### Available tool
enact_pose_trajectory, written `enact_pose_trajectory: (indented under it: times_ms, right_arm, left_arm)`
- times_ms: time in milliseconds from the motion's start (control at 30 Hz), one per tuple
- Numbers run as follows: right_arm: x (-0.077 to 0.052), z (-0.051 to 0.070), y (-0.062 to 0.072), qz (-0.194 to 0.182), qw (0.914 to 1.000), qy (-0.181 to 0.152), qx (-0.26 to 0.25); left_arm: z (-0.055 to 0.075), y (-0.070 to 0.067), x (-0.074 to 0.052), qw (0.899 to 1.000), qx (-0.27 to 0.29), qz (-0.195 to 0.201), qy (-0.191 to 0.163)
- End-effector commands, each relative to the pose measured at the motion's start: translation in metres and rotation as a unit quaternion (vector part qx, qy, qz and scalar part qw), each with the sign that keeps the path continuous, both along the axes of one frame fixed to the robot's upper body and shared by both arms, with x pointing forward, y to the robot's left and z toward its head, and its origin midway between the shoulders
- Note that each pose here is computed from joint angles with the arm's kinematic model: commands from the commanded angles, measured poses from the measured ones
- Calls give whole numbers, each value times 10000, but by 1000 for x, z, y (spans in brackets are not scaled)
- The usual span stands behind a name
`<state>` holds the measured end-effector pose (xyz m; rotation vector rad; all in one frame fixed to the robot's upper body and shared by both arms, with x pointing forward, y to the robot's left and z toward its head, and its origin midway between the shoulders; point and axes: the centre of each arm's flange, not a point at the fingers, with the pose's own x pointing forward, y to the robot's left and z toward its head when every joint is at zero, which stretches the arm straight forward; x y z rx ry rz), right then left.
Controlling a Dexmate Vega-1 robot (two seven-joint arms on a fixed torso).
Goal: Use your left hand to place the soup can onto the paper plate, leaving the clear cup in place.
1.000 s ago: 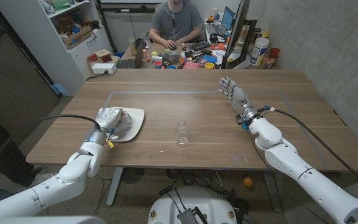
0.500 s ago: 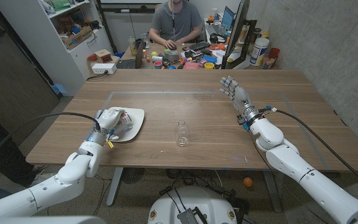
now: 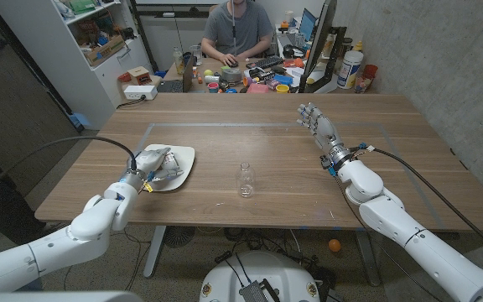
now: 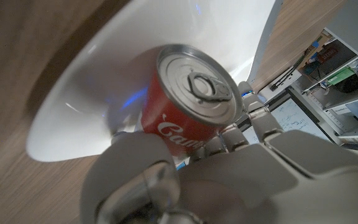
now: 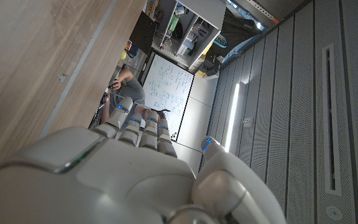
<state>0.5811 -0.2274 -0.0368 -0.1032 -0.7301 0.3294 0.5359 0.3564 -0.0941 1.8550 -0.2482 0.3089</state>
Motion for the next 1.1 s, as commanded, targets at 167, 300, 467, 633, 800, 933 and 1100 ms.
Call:
enact_pose_trajectory:
  times_ms: [167, 300, 467, 633, 800, 933, 1100]
  right_arm:
    - [1, -2, 2, -6, 10000, 44, -4]
    - [2, -2, 3, -8, 10000, 61, -3]
    - [4, -2, 4, 1, 10000, 69, -1]
    - [6, -2, 4, 4, 10000, 59, -14]
    - [8, -1, 4, 10, 10000, 69, -13]
    - [10, -1, 4, 18, 10000, 69, -16]
    - [12, 0, 5, 22, 10000, 88, -22]
  left_arm:
    - [30, 11, -13, 9976, -638, -111, 227]
    - [39, 14, -18, 9963, -831, -188, 122]
    - [49, 18, -21, 9941, -1046, -287, 16]
    - [55, 20, -22, 9924, -1184, -335, -100]
    - [60, 20, -22, 9912, -1257, -385, -144]
    - [65, 20, -21, 9908, -1279, -419, -160]
    - [74, 20, -21, 9900, -1315, -473, -170]
